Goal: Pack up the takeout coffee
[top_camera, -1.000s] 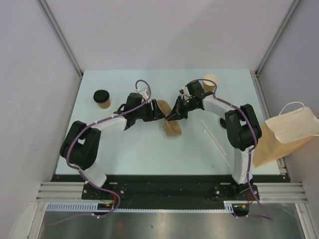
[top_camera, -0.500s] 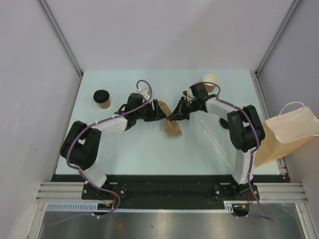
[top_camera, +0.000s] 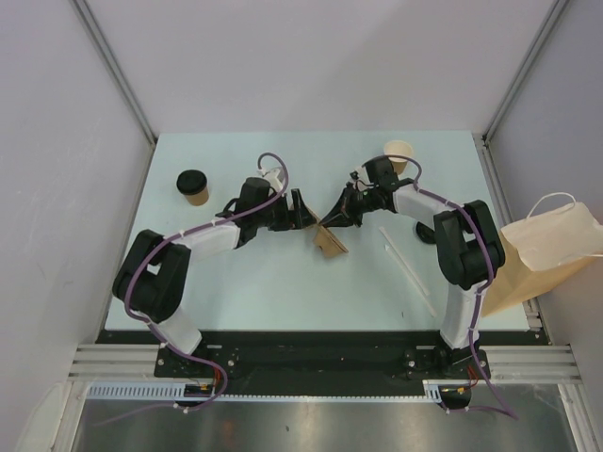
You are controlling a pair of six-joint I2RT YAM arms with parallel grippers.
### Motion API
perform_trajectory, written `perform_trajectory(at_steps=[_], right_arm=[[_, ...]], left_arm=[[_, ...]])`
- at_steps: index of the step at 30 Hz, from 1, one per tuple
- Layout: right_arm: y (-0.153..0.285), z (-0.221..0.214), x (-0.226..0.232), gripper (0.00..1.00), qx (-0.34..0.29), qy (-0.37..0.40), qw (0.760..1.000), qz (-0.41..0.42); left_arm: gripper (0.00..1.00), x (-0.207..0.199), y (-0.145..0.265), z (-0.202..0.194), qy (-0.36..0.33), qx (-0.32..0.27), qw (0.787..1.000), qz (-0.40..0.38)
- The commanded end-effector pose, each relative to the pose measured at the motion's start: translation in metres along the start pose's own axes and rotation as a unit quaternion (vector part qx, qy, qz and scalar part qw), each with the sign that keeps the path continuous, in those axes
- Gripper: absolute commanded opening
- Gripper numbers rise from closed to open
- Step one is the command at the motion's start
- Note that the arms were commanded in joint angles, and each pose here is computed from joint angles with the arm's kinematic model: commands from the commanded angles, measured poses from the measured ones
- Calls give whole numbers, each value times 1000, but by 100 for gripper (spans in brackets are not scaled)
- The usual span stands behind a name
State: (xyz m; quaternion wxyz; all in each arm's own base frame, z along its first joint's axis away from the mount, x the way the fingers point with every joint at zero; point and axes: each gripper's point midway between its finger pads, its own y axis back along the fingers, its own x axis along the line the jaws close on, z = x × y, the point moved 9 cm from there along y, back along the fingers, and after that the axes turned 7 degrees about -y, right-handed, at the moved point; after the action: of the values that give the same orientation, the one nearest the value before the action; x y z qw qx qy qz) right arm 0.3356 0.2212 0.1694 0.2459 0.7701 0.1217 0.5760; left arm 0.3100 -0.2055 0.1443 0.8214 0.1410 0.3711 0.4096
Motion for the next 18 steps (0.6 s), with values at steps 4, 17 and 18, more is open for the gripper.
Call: perform_trajectory(at_steps=[4,17,18], right_arm=[[19,-12,21,0,-17,60,998,16],[18,-15,27,0,-26,76,997,18],[19,-15,27,0,-29,77,996,17]], left_arm=[[88,8,12,-7,-26,6,1000,17],[87,11,20,-19,-75,19,997,19],[87,9,21,-17,-74,9,997,10]])
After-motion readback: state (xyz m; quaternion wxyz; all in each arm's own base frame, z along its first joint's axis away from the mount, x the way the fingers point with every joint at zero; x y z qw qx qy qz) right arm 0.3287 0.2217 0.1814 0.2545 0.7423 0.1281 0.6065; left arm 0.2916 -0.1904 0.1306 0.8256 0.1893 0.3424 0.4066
